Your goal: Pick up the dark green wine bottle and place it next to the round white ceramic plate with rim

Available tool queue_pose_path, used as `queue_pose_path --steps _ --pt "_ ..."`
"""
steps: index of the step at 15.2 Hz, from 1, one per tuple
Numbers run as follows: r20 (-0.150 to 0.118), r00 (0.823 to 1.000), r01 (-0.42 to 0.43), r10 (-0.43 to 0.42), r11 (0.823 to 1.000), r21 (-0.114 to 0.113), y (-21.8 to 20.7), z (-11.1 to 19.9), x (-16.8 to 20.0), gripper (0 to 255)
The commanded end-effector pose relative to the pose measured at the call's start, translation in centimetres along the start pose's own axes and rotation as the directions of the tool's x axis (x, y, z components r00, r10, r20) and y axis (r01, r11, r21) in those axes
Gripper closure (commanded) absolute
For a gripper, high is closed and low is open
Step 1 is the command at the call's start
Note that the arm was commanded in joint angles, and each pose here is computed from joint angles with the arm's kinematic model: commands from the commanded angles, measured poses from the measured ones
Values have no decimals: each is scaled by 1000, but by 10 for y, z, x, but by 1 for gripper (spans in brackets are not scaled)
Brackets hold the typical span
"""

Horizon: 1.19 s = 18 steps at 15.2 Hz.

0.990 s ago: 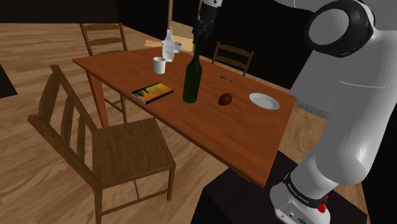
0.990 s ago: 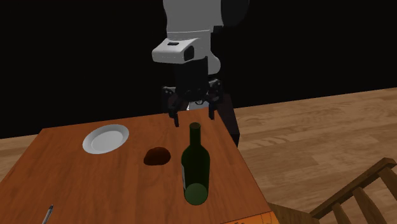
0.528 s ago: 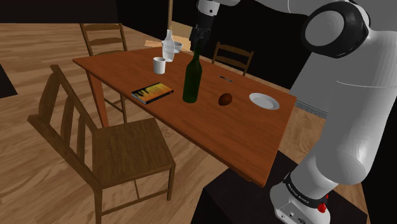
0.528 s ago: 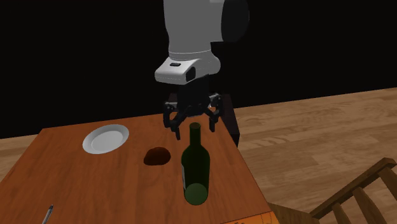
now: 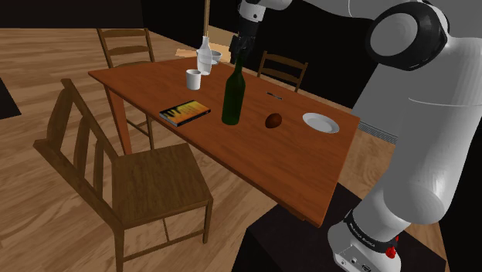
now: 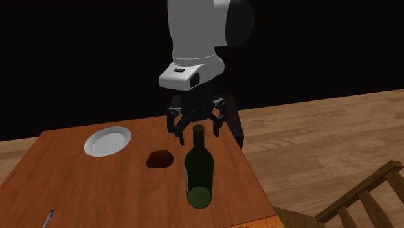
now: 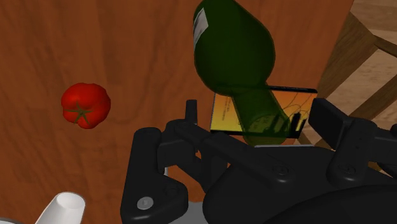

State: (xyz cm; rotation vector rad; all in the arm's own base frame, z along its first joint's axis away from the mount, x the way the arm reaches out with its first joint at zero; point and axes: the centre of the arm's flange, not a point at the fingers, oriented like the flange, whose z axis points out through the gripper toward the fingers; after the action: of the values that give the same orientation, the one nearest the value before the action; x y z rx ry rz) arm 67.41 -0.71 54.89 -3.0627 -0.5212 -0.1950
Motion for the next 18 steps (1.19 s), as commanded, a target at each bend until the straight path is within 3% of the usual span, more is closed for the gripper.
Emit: queue_pose_path --steps 1,10,18 --pt "0 1000 0 0 1000 0 0 0 0 255" --pt "0 1000 0 0 1000 0 0 0 0 255" --pt "0 1000 0 0 1000 0 0 -42 5 255"
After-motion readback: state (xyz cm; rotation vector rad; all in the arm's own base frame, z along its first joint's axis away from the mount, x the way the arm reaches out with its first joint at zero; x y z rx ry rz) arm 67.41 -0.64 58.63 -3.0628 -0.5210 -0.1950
